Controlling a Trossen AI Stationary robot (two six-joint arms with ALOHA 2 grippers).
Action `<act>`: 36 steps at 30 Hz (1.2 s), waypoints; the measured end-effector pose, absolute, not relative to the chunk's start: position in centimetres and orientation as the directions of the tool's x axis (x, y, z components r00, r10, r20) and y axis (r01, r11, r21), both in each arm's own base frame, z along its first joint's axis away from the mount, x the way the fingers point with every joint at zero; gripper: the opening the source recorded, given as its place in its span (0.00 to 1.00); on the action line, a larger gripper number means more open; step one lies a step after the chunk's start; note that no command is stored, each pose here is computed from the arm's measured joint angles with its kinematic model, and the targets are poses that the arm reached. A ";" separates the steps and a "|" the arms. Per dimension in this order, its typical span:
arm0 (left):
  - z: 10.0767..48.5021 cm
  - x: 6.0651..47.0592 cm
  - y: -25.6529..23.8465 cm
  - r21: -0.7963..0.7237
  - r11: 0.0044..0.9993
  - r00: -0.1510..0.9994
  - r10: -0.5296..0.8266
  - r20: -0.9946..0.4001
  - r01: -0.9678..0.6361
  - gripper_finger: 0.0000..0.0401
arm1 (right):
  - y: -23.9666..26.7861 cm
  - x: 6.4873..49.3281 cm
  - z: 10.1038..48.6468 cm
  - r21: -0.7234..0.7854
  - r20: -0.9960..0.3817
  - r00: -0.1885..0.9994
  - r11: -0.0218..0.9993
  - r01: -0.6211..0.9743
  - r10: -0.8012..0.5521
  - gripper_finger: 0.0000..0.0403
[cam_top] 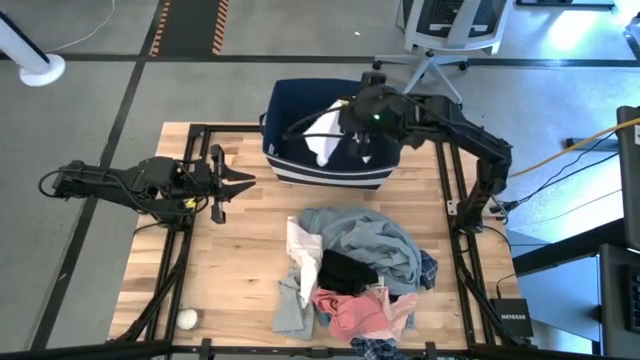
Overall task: Sort clothes
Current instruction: Put the white shorts into the blue bin, then put the light pink shorts into the blue bin
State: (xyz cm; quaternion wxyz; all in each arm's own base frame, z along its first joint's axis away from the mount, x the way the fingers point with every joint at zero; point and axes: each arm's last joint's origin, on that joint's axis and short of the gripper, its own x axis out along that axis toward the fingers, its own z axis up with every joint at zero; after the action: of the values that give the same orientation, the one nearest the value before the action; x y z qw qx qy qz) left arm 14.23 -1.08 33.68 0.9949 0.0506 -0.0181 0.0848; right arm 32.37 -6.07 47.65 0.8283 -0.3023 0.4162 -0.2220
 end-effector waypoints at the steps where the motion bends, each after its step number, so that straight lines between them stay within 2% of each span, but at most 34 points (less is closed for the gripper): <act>1: 33.7 14.2 -1.1 0.098 0.981 0.985 0.167 0.044 -0.170 0.15 | -6.3 32.4 47.3 -0.673 -0.578 0.539 0.732 0.110 -0.613 0.10; 9: 33.7 14.3 -1.1 0.094 0.981 0.985 0.167 0.042 -0.170 0.15 | -7.1 33.2 44.9 -0.618 -0.688 0.423 0.782 0.084 -0.589 0.12; 20: 33.7 14.3 -1.1 0.087 0.982 0.985 0.166 0.042 -0.169 0.15 | -6.9 33.6 44.2 -0.564 -0.736 0.426 0.824 0.045 -0.527 0.45; 22: 33.6 14.3 -1.1 0.088 0.982 0.985 0.166 0.042 -0.170 0.15 | -6.7 33.7 44.1 -0.532 -0.752 0.445 0.846 0.026 -0.486 0.49; 27: 33.6 14.3 -1.1 0.090 0.981 0.985 0.166 0.042 -0.169 0.15 | -5.4 34.7 43.9 -0.378 -0.789 0.551 0.921 -0.089 -0.270 0.52; 36: 33.6 14.3 -1.1 0.093 0.981 0.986 0.166 0.034 -0.169 0.15 | 2.1 37.7 42.9 -0.425 -0.742 0.658 0.849 -0.314 -0.128 0.52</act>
State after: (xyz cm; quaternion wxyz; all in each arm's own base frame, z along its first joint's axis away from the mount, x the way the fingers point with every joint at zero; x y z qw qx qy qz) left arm 14.27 -1.09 33.57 0.9952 0.0480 -0.0132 0.0841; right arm 37.73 2.05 42.92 0.8697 -0.2694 0.4102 0.0533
